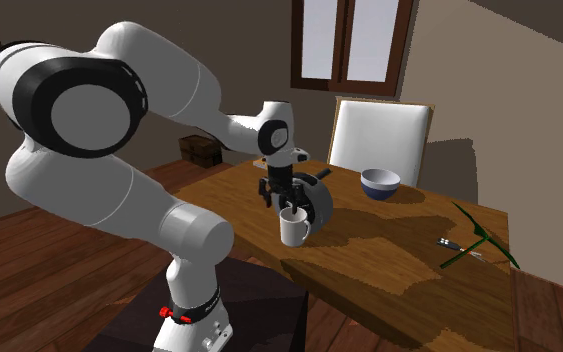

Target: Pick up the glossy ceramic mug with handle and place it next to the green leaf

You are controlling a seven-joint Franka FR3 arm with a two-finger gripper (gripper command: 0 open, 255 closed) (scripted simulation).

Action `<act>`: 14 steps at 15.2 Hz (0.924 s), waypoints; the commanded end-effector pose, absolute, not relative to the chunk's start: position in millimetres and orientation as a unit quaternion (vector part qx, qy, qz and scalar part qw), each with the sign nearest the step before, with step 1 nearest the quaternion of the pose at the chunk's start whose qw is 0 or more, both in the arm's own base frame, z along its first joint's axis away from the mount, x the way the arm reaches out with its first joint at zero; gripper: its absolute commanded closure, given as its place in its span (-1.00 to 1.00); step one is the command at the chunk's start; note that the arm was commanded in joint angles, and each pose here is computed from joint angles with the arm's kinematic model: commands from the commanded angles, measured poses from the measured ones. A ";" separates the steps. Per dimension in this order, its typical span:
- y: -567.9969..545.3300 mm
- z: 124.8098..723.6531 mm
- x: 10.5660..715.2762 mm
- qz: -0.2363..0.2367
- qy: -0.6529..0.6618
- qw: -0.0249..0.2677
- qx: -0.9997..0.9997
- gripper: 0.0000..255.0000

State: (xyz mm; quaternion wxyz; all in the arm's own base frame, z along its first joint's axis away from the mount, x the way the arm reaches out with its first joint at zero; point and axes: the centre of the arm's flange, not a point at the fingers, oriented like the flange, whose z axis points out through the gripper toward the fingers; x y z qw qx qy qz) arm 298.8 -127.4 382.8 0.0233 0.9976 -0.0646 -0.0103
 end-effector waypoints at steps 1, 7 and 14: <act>-130.7 372.5 298.3 -0.010 -0.065 0.024 0.998 -1.00; -131.8 348.3 297.7 -0.010 -0.065 0.024 0.998 -1.00; -131.8 348.4 297.8 -0.010 -0.065 0.024 0.998 -1.00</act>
